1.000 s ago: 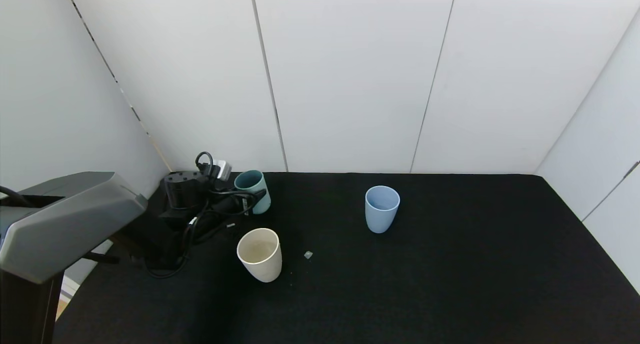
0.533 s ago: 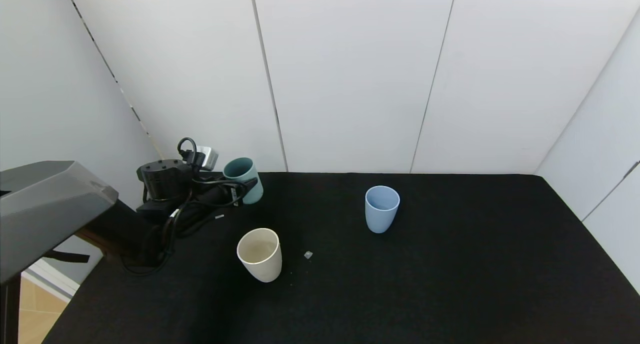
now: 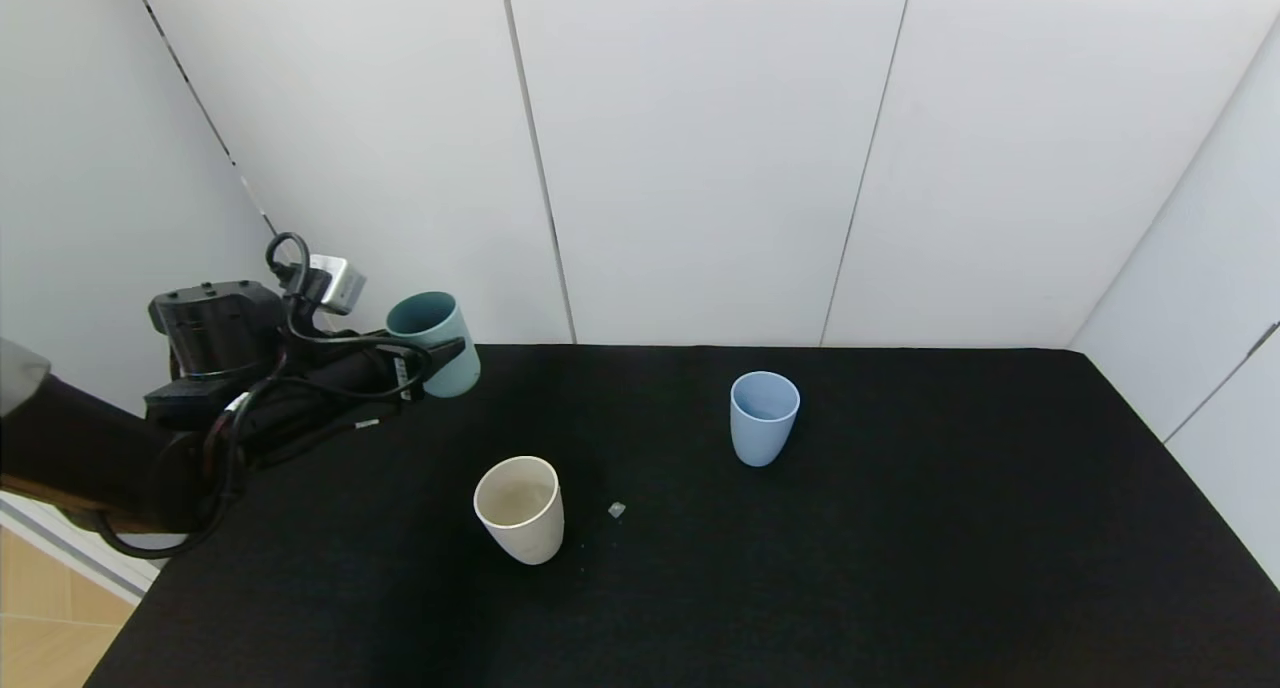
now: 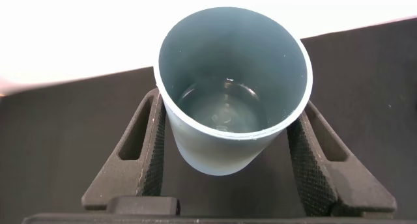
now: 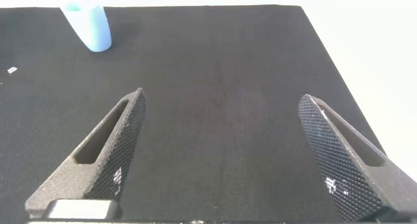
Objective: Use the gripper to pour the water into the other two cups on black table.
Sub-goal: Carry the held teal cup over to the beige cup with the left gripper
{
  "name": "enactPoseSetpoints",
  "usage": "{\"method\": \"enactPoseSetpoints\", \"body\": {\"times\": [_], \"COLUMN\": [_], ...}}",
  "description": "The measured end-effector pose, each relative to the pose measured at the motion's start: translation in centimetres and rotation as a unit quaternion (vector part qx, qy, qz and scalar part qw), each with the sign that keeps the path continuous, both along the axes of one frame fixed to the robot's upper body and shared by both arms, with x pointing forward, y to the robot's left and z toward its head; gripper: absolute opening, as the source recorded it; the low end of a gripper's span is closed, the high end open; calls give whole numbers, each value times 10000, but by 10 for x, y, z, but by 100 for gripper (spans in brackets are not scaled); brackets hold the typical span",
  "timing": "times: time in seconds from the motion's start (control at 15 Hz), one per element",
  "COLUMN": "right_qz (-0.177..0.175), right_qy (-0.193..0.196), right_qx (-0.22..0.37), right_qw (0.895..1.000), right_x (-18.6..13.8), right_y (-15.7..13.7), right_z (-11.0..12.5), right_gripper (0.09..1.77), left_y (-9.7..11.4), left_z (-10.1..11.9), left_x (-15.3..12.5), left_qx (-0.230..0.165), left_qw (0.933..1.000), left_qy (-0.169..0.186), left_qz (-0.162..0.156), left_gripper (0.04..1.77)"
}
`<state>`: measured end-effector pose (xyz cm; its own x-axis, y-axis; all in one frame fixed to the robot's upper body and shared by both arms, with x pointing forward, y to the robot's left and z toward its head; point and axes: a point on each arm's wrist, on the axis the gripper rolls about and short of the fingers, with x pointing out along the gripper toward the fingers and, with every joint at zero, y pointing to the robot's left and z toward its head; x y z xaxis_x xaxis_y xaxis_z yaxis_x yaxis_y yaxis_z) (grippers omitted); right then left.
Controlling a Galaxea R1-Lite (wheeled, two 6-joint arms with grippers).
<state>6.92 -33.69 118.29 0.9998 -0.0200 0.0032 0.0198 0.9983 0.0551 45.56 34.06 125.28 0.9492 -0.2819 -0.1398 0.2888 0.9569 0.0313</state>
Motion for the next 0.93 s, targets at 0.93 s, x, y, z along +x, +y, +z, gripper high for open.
{"method": "enactPoseSetpoints", "body": {"times": [0.93], "right_qz": [0], "right_qy": [-1], "right_qx": [0], "right_qw": [10000], "right_x": [0], "right_y": [0], "right_z": [0], "right_gripper": [171], "left_y": [-4], "left_z": [11], "left_x": [-116], "left_qx": [1101], "left_qw": [9926], "left_qy": [400], "left_qz": [-313], "left_gripper": [112]}}
